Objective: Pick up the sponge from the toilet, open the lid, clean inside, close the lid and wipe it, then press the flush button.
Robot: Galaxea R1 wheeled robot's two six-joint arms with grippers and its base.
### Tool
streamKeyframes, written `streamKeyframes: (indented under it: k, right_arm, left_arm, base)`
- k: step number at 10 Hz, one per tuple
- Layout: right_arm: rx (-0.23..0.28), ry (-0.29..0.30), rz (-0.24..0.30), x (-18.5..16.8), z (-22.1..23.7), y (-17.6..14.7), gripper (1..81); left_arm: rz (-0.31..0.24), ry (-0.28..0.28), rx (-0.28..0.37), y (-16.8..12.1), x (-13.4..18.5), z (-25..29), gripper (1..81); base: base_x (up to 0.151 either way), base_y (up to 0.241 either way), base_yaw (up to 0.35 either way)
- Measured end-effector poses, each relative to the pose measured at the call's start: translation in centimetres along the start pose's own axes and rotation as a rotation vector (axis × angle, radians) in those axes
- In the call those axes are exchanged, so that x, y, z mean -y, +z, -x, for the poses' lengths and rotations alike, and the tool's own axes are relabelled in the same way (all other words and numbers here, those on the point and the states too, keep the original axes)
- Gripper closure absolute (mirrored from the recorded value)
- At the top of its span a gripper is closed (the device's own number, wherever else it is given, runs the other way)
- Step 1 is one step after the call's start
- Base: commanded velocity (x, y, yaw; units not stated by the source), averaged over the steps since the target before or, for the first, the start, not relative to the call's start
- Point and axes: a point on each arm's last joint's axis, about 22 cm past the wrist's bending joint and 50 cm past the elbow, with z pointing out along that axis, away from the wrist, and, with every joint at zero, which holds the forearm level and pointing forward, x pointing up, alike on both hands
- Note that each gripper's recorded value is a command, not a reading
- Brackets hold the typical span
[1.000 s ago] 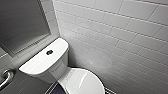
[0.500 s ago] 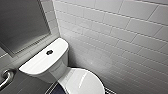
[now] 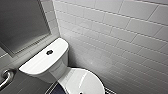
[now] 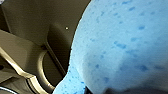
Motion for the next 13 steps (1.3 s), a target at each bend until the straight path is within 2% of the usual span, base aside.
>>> streamKeyframes:
  k: [3, 7, 10, 13]
  right_arm:
    - [0.004, -0.001, 0.008, -0.3, 0.1, 0.0, 81.1]
    - [0.012, -0.001, 0.009, -0.2, 0.3, 0.1, 81.1]
    - [0.013, -0.002, 0.011, -0.2, 0.3, 0.1, 81.1]
    - [0.014, 0.0, 0.006, 0.2, 0.5, 0.2, 81.1]
  left_arm:
    - [-0.034, -0.027, -0.003, 1.4, 0.0, -0.3, 1.0]
    - [-0.053, -0.056, 0.022, 1.5, -0.5, -0.5, 1.0]
    - [-0.017, -0.079, 0.04, 0.3, -1.5, -0.2, 1.0]
    - [0.004, -0.134, 0.029, -0.5, -1.6, -0.6, 1.0]
  base:
    - [0.0, 0.0, 0.0]
    - [0.0, 0.0, 0.0]
    - [0.0, 0.0, 0.0]
    - [0.0, 0.0, 0.0]
